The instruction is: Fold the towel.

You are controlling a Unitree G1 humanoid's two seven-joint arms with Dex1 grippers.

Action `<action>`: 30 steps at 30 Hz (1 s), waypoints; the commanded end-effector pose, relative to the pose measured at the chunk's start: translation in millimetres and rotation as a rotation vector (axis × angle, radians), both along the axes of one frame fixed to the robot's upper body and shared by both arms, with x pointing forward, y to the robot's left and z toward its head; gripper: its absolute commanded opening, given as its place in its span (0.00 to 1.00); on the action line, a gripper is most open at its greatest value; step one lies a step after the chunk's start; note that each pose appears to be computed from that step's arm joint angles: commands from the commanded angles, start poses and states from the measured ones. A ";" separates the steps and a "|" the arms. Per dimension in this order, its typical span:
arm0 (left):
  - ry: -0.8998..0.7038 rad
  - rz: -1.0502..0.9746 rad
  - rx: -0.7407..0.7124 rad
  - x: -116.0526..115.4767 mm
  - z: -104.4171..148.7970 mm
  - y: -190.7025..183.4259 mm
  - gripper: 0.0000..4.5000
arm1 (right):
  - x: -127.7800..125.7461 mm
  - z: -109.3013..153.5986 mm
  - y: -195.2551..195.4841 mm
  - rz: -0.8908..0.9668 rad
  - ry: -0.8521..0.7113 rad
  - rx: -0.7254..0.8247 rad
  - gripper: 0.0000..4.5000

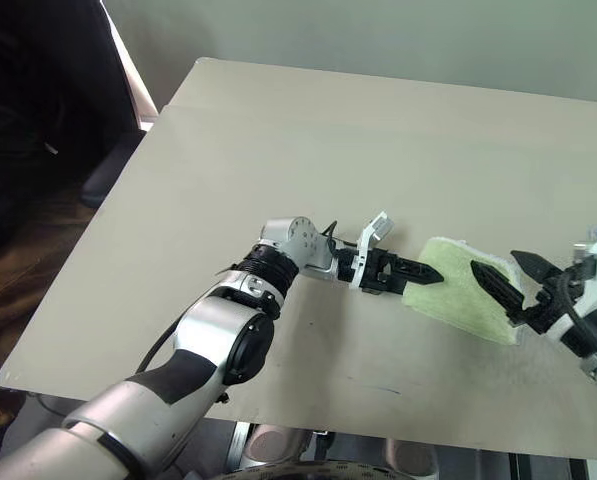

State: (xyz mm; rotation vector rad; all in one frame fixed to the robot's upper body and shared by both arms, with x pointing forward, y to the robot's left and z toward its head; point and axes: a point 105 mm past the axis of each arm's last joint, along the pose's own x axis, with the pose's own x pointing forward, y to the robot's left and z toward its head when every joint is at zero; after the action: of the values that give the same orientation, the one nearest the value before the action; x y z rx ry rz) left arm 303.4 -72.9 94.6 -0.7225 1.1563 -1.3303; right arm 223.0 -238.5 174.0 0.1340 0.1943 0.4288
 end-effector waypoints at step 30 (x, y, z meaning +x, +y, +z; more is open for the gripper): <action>0.056 0.072 -0.081 9.6 13.4 14.9 0.01 | -17.7 0.9 -0.1 0.070 0.029 -0.104 1.00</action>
State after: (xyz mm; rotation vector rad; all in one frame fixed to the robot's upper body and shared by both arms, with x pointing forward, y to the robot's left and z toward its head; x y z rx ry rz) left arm 305.9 -64.2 100.5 -0.8243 1.1575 -1.3153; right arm 204.7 -240.0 166.7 0.0513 0.2899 0.4732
